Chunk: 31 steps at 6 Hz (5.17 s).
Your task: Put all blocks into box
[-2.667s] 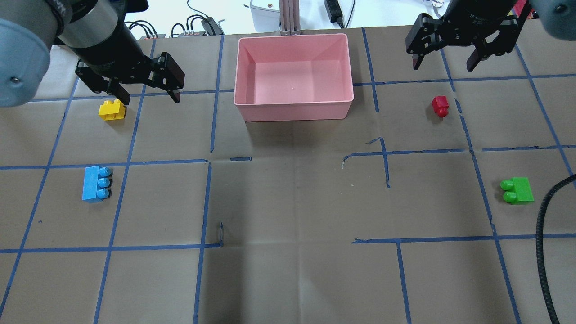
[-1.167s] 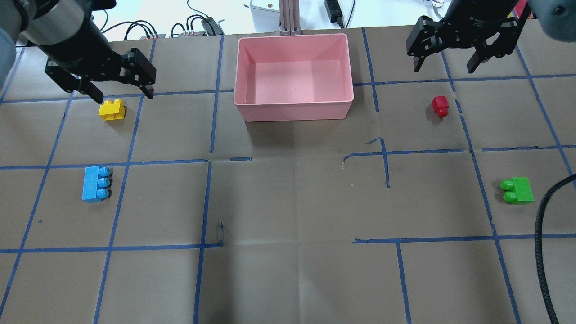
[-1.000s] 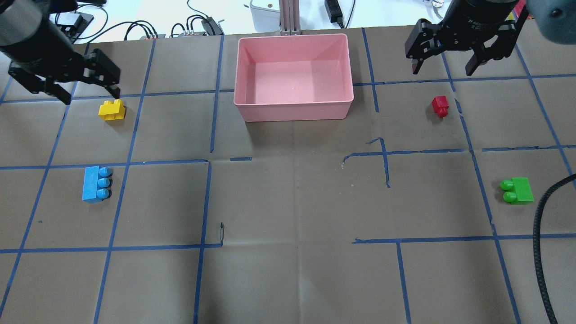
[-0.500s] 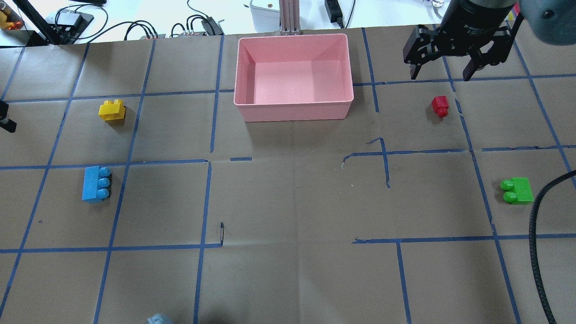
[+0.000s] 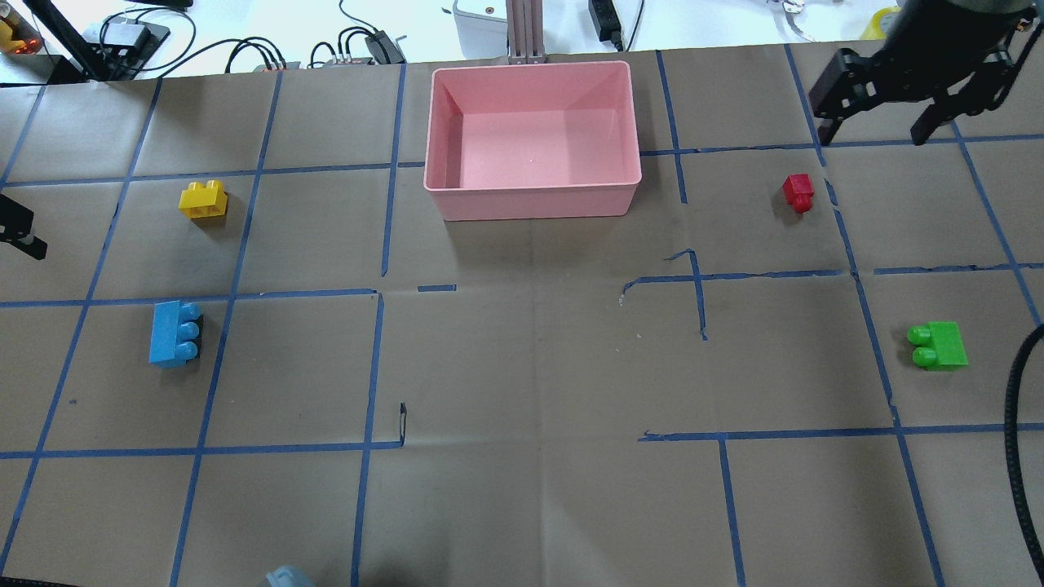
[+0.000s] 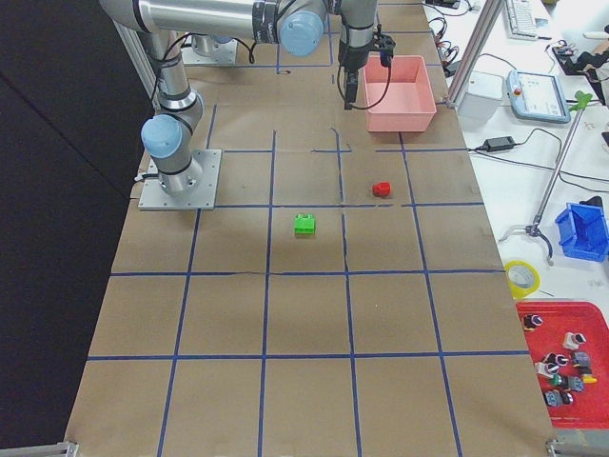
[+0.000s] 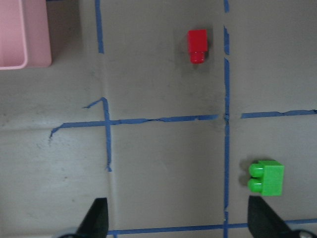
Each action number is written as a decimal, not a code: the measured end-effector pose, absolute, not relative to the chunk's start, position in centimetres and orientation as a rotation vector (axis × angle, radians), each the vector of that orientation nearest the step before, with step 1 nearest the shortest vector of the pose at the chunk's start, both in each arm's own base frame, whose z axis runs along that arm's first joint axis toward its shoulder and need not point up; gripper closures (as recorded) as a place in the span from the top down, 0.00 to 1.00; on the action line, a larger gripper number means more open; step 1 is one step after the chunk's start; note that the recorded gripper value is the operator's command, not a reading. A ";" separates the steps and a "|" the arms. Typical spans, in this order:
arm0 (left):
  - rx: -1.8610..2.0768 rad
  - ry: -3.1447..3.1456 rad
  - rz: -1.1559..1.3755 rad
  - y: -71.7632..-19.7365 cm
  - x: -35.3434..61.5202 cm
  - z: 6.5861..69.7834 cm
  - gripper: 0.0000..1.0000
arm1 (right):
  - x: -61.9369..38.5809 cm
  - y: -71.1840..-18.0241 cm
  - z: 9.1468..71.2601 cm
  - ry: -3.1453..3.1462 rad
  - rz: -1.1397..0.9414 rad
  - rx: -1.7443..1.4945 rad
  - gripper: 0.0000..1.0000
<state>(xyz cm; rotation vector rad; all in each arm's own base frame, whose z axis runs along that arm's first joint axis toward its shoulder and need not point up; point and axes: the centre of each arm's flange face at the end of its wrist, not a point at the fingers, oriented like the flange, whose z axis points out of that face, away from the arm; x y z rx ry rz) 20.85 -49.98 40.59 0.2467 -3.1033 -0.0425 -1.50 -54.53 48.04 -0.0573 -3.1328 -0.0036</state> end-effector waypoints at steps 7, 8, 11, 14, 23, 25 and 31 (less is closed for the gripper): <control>0.163 -3.170 0.100 -51.6 18.4 20.0 0.99 | -17.5 -46.9 28.6 -3.122 0.046 -0.083 0.99; 0.164 -3.168 0.107 -51.7 18.4 19.3 0.99 | -17.7 -46.0 26.9 -3.116 0.059 -0.088 0.99; 0.164 -3.152 0.070 -51.1 18.1 17.8 0.99 | -19.1 -44.4 21.9 -3.142 0.047 -0.069 0.99; 0.161 -3.149 0.043 -51.0 18.1 17.2 0.59 | -19.7 -43.7 19.1 -3.168 0.070 -0.062 0.99; 0.151 -3.133 0.011 -52.6 18.5 24.7 0.00 | -19.5 -42.7 18.4 -3.146 0.012 -0.045 0.16; 0.153 -3.085 -0.044 -56.0 20.1 34.0 0.00 | -21.0 -44.3 23.9 -3.060 0.114 -0.044 0.12; 0.227 -3.021 0.170 -74.0 -5.7 42.7 0.00 | -14.0 -50.4 42.2 -3.061 0.303 0.229 0.04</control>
